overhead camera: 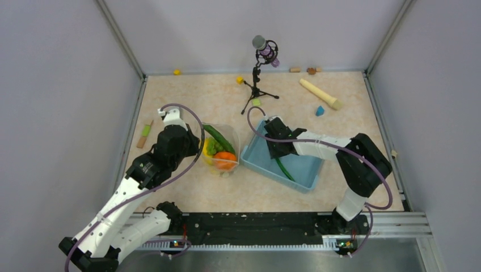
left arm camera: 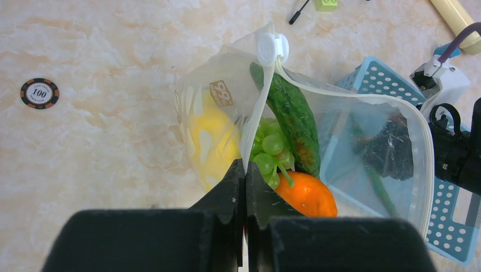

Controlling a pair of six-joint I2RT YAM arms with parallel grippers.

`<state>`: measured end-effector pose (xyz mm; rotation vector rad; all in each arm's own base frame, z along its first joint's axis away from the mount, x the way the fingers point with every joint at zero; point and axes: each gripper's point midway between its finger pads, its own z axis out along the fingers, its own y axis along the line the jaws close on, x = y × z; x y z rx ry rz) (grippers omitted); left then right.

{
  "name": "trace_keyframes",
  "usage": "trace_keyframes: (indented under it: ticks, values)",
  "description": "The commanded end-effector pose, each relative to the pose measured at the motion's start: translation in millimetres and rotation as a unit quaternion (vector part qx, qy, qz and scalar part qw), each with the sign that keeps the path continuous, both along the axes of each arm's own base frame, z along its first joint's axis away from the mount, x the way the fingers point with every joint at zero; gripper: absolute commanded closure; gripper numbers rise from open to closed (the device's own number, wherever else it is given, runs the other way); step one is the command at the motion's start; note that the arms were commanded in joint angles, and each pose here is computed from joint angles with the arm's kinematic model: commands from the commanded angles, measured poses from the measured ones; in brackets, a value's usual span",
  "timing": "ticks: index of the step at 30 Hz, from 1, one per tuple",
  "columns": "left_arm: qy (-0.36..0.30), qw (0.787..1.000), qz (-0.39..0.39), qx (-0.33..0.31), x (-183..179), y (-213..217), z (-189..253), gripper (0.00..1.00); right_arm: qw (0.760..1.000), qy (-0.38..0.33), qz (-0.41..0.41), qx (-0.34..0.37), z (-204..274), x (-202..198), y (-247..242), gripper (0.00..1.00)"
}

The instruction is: Place the food in the zip-top bag and seal the zipper

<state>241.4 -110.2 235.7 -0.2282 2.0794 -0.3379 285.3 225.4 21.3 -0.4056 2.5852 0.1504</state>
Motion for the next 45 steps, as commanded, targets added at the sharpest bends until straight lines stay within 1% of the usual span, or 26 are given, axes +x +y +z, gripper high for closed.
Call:
trace_keyframes:
  ticks: [1, 5, 6, 9, 12, 18, 22, 24, 27, 31, 34, 38, 41, 45]
  values:
    - [-0.025, 1.000, 0.004, -0.015, 8.1, -3.0, 9.9, 1.00, 0.999, 0.016, -0.018, -0.023, -12.2, -3.2, -4.8, 0.76]
    - [-0.027, 0.999, 0.002, -0.018, 7.3, -3.3, 10.8, 1.00, 0.999, -0.008, -0.031, -0.021, -0.6, 3.6, -7.7, 0.96]
    - [-0.027, 0.999, 0.001, -0.019, 7.1, -3.9, 11.0, 1.00, 0.999, -0.019, -0.032, -0.018, 5.3, 5.7, -7.7, 1.00]
    - [-0.029, 0.999, -0.002, -0.022, 5.9, -4.6, 12.1, 1.00, 0.997, -0.074, -0.021, 0.010, 34.3, 15.4, -1.0, 1.00]
    - [-0.031, 0.999, -0.002, -0.027, 5.2, -4.9, 12.8, 1.00, 0.988, -0.143, -0.010, 0.051, 72.5, 23.0, 6.2, 1.00]
    - [-0.038, 0.999, -0.006, -0.037, 3.6, -6.4, 15.1, 1.00, 0.954, -0.259, 0.008, 0.148, 150.5, 24.3, 11.8, 1.00]
    - [-0.039, 0.999, -0.004, -0.038, 3.2, -5.6, 15.3, 1.00, 0.921, -0.336, 0.010, 0.198, 202.3, 21.5, 6.3, 1.00]
    - [-0.040, 0.998, -0.003, -0.040, 2.7, -5.1, 16.2, 1.00, 0.900, -0.366, 0.025, 0.235, 226.9, 15.4, 9.5, 1.00]
    - [-0.043, 0.998, 0.003, -0.040, 2.6, -2.8, 16.6, 1.00, 0.856, -0.417, 0.062, 0.300, 270.3, 2.7, 18.7, 1.00]
    - [-0.045, 0.998, 0.001, -0.043, 0.9, -2.5, 18.1, 1.00, 0.802, -0.456, 0.128, 0.365, 318.4, -13.6, 39.6, 1.00]
    - [-0.049, 0.998, 0.004, -0.043, 2.0, -1.7, 19.1, 1.00, 0.759, -0.463, 0.196, 0.414, 353.1, -30.8, 62.3, 1.00]
    - [-0.045, 0.998, 0.001, -0.044, 1.3, -3.1, 18.5, 1.00, 0.719, -0.439, 0.275, 0.463, 386.1, -47.2, 98.3, 1.00]
    - [-0.046, 0.998, 0.005, -0.044, 1.3, -1.8, 18.3, 1.00, 0.685, -0.441, 0.322, 0.482, 406.7, -63.1, 122.3, 1.00]
    - [-0.046, 0.998, 0.006, -0.046, 1.0, -1.5, 18.1, 1.00, 0.647, -0.463, 0.354, 0.491, 425.8, -78.6, 145.0, 1.00]
